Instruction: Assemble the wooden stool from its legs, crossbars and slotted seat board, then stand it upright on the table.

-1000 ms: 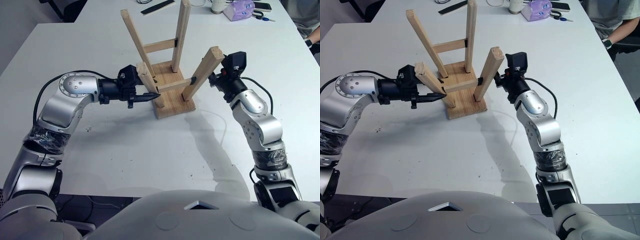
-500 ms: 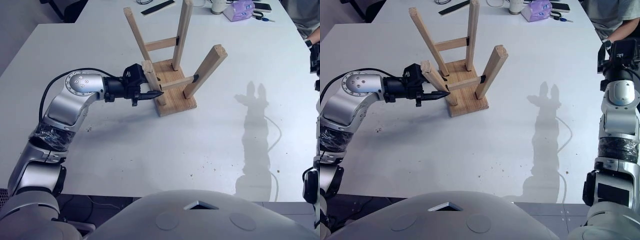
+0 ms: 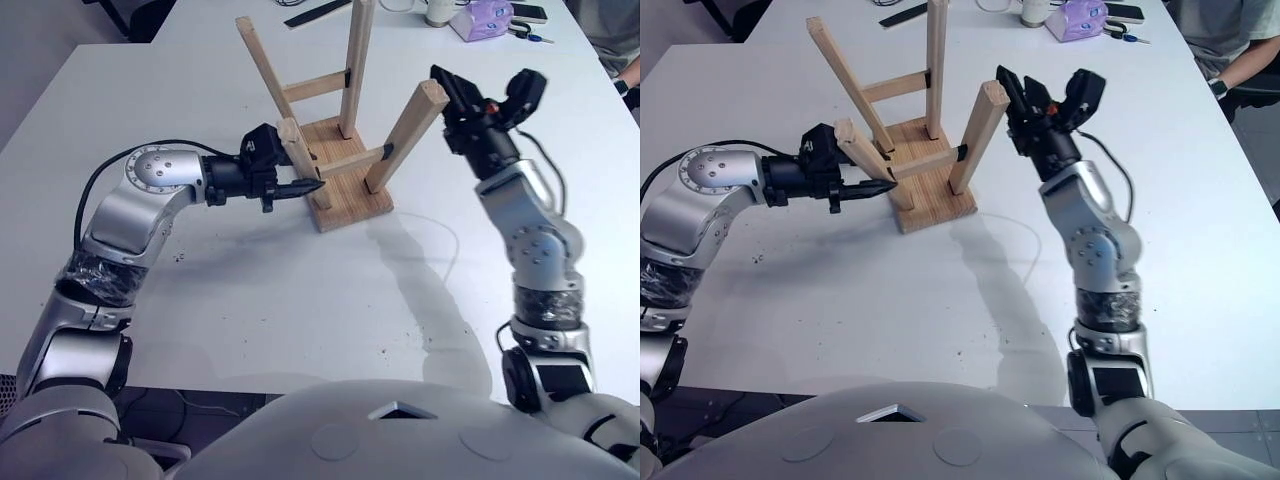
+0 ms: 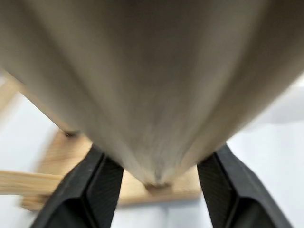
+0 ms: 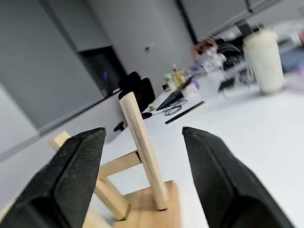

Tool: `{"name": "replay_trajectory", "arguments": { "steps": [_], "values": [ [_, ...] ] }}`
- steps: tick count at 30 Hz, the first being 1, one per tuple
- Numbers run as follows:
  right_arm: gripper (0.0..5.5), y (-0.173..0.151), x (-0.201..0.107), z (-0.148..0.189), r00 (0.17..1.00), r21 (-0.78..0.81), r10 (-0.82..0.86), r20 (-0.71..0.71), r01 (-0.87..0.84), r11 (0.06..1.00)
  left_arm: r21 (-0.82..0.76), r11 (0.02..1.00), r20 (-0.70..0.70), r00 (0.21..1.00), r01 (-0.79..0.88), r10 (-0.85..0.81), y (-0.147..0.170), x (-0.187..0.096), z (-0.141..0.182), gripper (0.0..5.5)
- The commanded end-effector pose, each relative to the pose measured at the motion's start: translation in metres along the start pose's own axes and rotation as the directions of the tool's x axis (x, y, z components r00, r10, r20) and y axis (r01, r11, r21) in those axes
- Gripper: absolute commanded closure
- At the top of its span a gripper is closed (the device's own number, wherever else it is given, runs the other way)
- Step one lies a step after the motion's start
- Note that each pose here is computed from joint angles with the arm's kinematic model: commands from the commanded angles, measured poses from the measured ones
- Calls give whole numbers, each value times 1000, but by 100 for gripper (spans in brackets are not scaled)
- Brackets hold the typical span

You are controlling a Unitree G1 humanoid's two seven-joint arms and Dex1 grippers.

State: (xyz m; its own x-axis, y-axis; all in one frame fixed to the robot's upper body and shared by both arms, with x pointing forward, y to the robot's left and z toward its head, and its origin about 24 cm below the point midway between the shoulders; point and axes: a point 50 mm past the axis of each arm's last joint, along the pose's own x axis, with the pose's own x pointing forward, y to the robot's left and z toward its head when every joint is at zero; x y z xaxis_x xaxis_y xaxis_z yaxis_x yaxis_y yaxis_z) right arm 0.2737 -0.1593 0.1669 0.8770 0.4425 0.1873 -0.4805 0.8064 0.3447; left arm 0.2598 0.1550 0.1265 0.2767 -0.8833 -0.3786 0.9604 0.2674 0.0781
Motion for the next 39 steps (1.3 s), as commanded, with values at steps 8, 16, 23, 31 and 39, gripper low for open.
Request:
{"name": "replay_trajectory", "arguments": {
  "steps": [8,16,23,31,39],
  "values": [
    [250,-63,-50,-52,895,-691,-199,-400,-152,706,7,998,133,989,66,-66,-44,12,5,223],
    [250,-72,-90,-52,769,-691,-208,-605,-377,616,-7,1000,1,1000,-14,14,-51,-49,-34,223],
    [250,-36,-133,-75,533,-405,10,-846,-655,638,-5,962,64,960,-274,274,-6,-38,-53,223],
    [250,-24,-107,-90,554,-377,105,-826,-681,628,-33,999,206,978,-4,11,-53,13,-37,223],
    [250,-62,-76,-94,673,-551,-101,-733,-500,668,-85,989,257,956,-125,143,-38,66,-32,223]
  ]
}}
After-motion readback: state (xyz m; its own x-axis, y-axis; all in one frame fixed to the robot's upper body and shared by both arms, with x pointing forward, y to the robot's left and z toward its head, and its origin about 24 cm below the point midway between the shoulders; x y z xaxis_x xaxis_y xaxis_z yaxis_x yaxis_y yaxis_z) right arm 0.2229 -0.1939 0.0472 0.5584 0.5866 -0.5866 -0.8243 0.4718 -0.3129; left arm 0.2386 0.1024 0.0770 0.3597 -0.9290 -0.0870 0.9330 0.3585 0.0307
